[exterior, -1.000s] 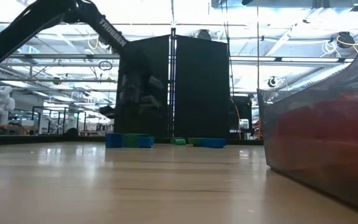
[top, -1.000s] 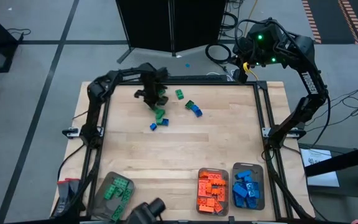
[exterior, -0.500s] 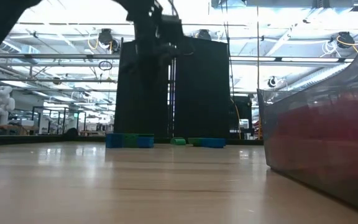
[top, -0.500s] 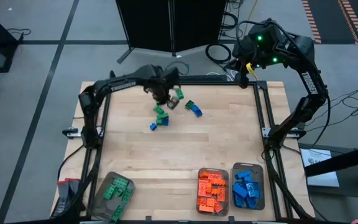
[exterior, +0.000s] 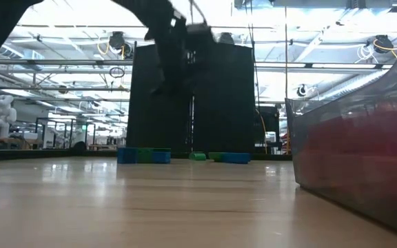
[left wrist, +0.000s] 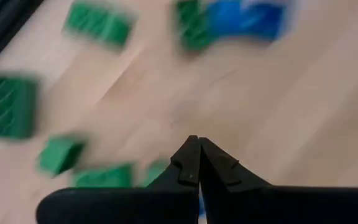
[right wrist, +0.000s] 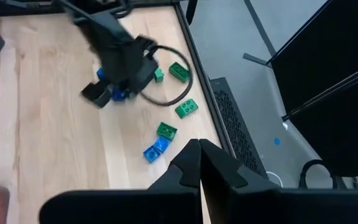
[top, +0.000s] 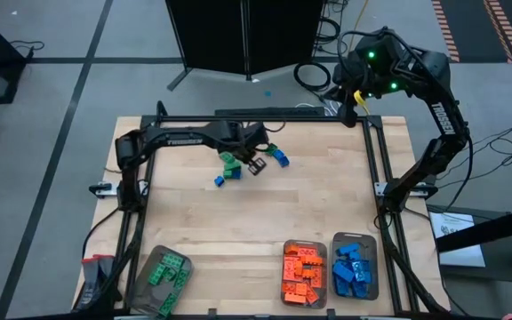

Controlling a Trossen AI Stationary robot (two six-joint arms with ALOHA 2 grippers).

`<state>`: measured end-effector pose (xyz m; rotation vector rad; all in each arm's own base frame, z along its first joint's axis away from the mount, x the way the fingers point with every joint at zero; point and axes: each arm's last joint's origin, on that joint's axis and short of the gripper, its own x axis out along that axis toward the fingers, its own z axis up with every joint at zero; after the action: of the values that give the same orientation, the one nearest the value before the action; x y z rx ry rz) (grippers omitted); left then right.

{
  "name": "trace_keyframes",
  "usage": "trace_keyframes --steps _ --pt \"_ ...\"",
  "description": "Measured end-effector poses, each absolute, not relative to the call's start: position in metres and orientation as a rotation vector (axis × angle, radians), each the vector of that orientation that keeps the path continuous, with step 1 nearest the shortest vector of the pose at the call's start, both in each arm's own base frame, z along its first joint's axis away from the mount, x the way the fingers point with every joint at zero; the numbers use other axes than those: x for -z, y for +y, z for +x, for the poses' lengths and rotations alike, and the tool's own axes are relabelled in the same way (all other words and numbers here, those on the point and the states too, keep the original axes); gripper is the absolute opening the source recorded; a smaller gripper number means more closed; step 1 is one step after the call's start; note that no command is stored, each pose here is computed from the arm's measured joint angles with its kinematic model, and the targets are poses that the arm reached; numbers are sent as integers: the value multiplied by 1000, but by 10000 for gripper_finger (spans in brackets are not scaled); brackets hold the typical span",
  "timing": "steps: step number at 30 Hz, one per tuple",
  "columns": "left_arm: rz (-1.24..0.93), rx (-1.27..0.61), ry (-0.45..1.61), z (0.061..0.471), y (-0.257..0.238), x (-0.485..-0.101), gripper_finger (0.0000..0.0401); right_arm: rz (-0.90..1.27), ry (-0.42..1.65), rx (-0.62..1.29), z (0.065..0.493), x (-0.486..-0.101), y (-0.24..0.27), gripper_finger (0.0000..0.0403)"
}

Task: Sort blocks
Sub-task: Put the green game piece into the left black bin

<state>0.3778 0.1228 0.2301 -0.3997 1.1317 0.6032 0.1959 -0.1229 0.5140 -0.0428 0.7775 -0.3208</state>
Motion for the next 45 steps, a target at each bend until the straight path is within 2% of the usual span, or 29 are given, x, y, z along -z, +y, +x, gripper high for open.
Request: trace_keyframes --steps 5,9,16,22,30,36,45 --pt "-338 -654 1260 352 149 -197 0 -34 795 317 195 -513 -122 0" --pt "-318 -667 1155 344 183 -190 0 -35 794 317 195 -513 -122 0" --pt "-527 -736 1103 297 257 -161 0 -10 789 329 195 -513 -122 0" --pt "-624 -800 1031 265 296 -158 0 20 773 345 195 -514 -122 0" --pt "-662 -797 1015 249 310 -159 0 50 752 363 196 -515 -123 0" --pt "-581 -915 1083 242 312 -157 0 82 741 377 196 -515 -123 0" --pt "-578 -898 1048 243 307 -170 0 99 737 358 200 -515 -117 0"
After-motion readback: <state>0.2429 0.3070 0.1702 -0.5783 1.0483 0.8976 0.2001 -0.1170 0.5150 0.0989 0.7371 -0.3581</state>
